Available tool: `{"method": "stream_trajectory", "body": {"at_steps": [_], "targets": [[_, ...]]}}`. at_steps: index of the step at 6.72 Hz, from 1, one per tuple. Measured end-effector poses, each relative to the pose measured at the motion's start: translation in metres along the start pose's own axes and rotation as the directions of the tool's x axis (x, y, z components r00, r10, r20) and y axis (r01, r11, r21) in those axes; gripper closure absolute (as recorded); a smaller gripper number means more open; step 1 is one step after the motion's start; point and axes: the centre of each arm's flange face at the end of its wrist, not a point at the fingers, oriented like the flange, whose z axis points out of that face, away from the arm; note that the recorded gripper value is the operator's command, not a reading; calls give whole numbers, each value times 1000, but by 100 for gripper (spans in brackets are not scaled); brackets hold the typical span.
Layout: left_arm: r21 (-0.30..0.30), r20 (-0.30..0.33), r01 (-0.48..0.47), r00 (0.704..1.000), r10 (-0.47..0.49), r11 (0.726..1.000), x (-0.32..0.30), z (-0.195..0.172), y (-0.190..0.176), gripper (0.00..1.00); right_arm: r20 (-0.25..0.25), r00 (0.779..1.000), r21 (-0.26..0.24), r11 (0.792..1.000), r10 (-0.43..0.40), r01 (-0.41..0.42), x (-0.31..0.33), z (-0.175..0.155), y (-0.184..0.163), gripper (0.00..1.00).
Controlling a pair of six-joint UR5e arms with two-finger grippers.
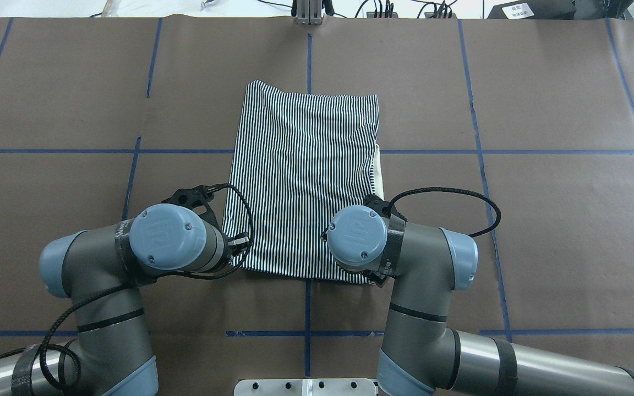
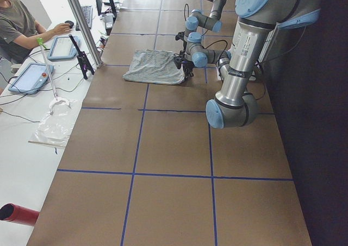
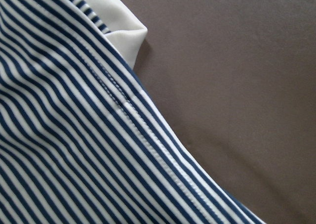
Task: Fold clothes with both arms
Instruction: 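Hold the near edge of the folded shirt with both grippers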
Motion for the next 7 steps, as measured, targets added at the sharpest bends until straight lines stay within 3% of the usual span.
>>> {"method": "stream_trajectory", "body": {"at_steps": [1, 7], "targets": [[1, -1, 0, 1000, 0, 1000, 0, 0, -1, 100, 1, 1000, -2, 1000, 0, 0, -1, -1, 1, 99], [3, 1, 0, 1000, 0, 1000, 0, 1, 0, 100, 17, 1000, -11, 1000, -12, 12, -7, -9, 6, 100]]}}
